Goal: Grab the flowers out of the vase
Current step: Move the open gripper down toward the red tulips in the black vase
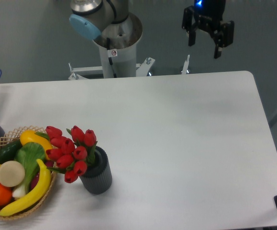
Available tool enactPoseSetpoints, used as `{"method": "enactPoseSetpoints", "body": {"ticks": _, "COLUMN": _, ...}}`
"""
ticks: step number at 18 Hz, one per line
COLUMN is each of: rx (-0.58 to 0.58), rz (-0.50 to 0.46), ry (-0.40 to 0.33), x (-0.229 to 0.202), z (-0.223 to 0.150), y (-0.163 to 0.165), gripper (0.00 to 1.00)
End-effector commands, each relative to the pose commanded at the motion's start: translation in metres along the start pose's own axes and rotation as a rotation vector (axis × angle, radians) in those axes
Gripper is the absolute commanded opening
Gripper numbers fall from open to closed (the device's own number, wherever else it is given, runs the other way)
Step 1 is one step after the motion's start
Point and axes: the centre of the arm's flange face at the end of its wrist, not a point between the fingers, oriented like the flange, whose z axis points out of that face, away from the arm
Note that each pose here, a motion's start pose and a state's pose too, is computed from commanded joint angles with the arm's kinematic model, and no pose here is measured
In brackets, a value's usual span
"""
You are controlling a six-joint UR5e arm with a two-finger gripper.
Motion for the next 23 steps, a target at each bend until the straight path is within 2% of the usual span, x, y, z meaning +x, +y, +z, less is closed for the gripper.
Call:
{"method": "enactPoseSetpoints", "body": {"ticks": 7, "rx": 0.008, "rz": 0.001, "ry": 0.015, "x": 0.004, "z": 0.008, "y": -0.005, "gripper": 1.0}}
{"method": "enactPoseSetpoints", "body": {"ticks": 9, "rx": 0.043, "rz": -0.01, "ry": 0.02, "x": 0.006, "z": 0.014, "y": -0.009, "gripper": 1.0}}
{"method": "enactPoseSetpoints", "body": {"ticks": 11, "rx": 0.084, "rz": -0.068, "ry": 0.022, "x": 0.008, "z": 0.02, "y": -0.013, "gripper": 1.0}}
{"method": "enactPoseSetpoints", "body": {"ticks": 15, "rx": 0.089, "rz": -0.157, "ry": 0.019, "x": 0.009, "z": 0.023, "y": -0.015, "gripper": 1.0}}
{"method": "enactPoseSetpoints", "body": {"ticks": 20, "rx": 0.181, "rz": -0.257, "ry": 0.041, "x": 0.012, "z": 0.036, "y": -0.025, "gripper": 1.0}}
{"method": "enactPoseSetpoints", "body": {"ticks": 22, "rx": 0.225, "rz": -0.271, "ry": 0.023, "x": 0.012, "z": 0.042, "y": -0.028, "gripper": 1.0}}
{"method": "enactPoseSetpoints", "body": {"ticks": 23, "rx": 0.251, "rz": -0.28, "ry": -0.008, "x": 0.009, "z": 0.043, "y": -0.03, "gripper": 1.0}}
